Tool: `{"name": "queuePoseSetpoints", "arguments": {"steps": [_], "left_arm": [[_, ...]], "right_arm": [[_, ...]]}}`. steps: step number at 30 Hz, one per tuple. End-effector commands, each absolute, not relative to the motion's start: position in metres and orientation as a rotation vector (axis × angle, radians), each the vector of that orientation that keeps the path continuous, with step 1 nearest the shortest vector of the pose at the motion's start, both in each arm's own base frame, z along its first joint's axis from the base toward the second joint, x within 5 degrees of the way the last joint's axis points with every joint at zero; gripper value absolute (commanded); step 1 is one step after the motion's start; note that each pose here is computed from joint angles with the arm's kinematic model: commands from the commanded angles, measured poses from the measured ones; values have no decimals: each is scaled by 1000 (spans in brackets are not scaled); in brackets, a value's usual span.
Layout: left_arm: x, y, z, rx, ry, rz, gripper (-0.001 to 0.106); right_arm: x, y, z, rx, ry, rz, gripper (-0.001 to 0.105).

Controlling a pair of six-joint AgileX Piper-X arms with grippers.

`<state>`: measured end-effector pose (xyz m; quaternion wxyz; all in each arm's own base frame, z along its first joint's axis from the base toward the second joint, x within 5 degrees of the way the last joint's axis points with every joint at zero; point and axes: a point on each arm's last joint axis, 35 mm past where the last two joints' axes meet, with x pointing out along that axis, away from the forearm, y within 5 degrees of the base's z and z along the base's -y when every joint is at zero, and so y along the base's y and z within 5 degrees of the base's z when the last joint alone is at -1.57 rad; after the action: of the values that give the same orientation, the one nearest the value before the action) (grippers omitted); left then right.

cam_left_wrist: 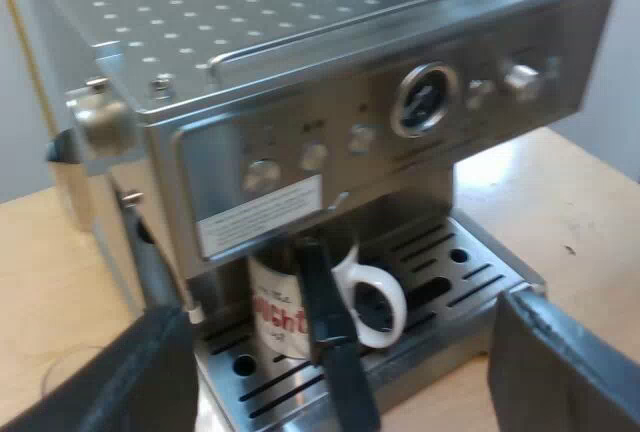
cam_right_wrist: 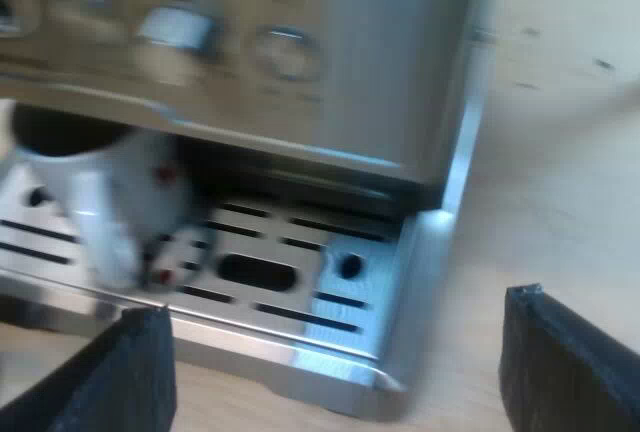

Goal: Place mug into machine

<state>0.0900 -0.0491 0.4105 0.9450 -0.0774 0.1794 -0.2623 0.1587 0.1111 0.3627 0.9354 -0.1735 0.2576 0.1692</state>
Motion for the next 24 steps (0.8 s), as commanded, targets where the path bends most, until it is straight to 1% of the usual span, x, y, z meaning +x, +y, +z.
{"name": "queuePoseSetpoints", "arguments": {"steps": [1,3,5,8,10,12,14,17,21,24], "left_arm": [[92,-43,413,-183,350,-466,63],[93,-38,413,-194,347,-432,63],[96,-31,413,-218,344,-396,63],[97,-27,413,-228,341,-372,63],[98,-18,412,-256,352,-321,63],[98,-15,410,-269,367,-307,63],[97,-8,406,-296,395,-248,63],[95,-4,405,-307,397,-210,63],[90,-5,406,-306,391,-216,63],[81,-5,407,-299,377,-218,63]], "right_arm": [[155,101,367,-345,530,322,68],[152,91,369,-357,533,293,68],[144,75,375,-354,519,249,68],[138,65,378,-352,515,221,68],[134,59,380,-354,512,209,68],[127,47,382,-361,518,165,68],[121,38,382,-349,532,148,68],[118,29,383,-335,540,120,68],[118,20,382,-333,561,88,68],[119,13,382,-299,570,68,68]]}}
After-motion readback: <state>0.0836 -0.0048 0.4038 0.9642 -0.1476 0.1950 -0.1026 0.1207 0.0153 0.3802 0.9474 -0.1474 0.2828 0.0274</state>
